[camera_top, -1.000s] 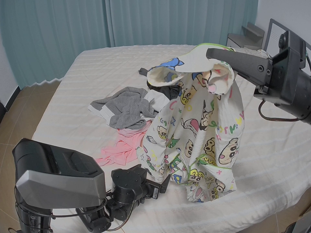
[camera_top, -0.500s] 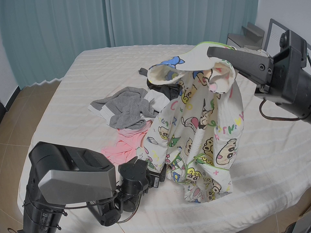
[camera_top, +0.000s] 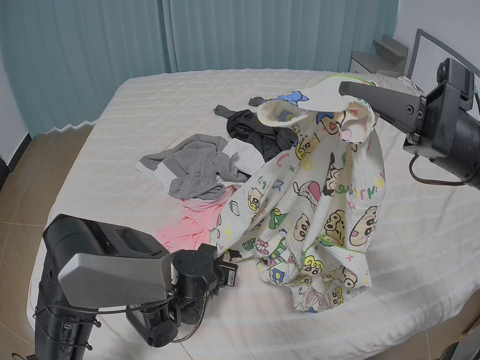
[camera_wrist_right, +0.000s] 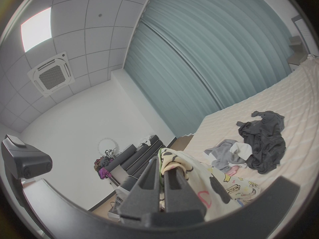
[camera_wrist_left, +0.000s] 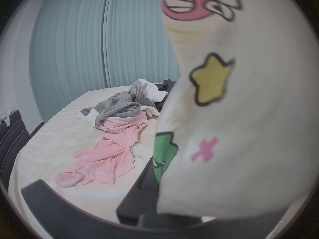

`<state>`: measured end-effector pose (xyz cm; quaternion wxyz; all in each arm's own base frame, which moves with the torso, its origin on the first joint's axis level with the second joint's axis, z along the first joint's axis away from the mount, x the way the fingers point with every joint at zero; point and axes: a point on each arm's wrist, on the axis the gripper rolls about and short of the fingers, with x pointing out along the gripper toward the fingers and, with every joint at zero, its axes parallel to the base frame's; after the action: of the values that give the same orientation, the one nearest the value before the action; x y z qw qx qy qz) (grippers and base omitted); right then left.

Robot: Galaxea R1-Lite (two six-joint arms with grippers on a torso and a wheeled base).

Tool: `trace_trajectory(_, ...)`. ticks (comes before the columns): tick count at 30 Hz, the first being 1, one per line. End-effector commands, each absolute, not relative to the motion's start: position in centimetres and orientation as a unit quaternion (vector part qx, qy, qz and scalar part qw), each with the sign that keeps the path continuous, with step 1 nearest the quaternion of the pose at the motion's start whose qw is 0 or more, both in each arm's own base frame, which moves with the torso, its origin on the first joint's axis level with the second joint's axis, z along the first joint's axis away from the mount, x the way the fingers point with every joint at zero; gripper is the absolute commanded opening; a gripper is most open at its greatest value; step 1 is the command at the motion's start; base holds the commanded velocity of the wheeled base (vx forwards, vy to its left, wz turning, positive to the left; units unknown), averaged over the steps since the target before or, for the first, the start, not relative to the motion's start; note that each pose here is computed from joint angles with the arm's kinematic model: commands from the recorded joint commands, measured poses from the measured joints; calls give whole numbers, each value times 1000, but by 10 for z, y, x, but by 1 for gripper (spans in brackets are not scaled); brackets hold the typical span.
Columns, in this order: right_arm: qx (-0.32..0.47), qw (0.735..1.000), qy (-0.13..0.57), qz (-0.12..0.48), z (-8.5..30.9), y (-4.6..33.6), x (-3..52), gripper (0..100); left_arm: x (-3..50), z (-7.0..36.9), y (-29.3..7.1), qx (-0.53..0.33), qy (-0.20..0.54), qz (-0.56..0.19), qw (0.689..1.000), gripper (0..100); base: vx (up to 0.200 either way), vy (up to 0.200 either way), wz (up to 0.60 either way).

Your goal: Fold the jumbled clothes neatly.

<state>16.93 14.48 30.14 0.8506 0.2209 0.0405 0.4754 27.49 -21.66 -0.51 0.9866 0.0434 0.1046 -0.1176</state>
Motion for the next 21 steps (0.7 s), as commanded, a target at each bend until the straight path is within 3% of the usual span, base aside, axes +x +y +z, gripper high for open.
trace_trajectory(1, 222, 868, 36, 442, 296, 125, 170, 0, 276, 30, -200, 14, 68, -101, 992, 0, 0, 0, 0)
trace_trajectory(21, 224, 908, 13, 353, 285, 77, 164, 0, 257, 170, -150, -90, -118, -59, 987, 0, 0, 0, 0)
